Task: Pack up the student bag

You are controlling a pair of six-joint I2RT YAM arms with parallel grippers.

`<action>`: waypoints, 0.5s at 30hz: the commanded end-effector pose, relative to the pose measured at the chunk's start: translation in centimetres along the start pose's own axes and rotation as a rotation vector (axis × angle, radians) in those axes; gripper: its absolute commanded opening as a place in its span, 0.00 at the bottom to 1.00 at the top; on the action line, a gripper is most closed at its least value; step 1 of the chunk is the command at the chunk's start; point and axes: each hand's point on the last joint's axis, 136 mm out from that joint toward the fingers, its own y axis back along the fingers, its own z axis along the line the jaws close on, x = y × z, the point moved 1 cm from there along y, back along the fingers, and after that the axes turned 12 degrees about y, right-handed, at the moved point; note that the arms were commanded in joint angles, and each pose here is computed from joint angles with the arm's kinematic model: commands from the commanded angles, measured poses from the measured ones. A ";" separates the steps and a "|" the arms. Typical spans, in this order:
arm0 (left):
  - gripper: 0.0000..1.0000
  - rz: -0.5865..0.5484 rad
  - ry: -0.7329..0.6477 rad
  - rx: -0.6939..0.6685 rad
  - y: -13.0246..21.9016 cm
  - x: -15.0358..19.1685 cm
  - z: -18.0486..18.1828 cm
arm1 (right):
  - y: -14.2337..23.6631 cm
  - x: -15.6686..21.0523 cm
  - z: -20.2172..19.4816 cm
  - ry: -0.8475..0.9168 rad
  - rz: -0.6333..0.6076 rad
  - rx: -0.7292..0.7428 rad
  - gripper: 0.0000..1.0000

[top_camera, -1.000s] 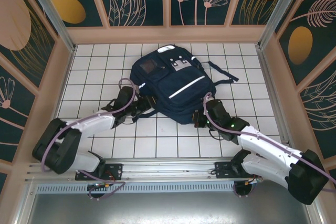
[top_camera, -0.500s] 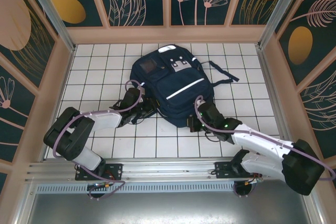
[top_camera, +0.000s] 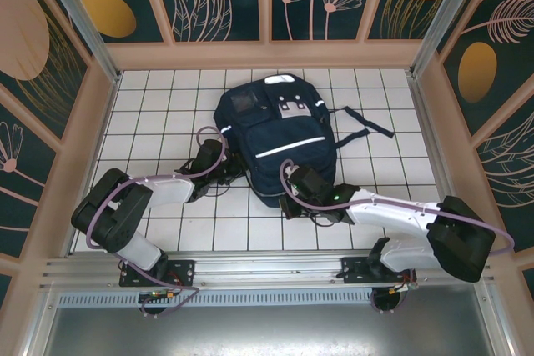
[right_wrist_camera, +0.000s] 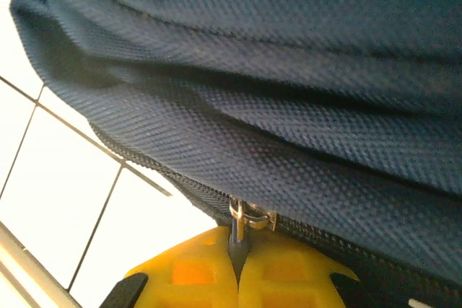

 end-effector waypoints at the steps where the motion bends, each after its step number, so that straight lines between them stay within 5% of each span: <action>1: 0.25 0.094 -0.026 0.085 0.0 2.3 -2.1 | 1.0 -2.5 4.0 0.094 -0.048 -0.152 0.00; 12: 0.24 0.078 -0.040 0.058 0.4 2.1 -1.6 | 3.0 -1.1 5.1 0.130 0.045 -0.211 0.04; 15: 0.31 0.071 -0.074 0.040 1.3 2.1 -1.8 | 2.7 -1.3 4.9 0.100 0.031 -0.206 0.05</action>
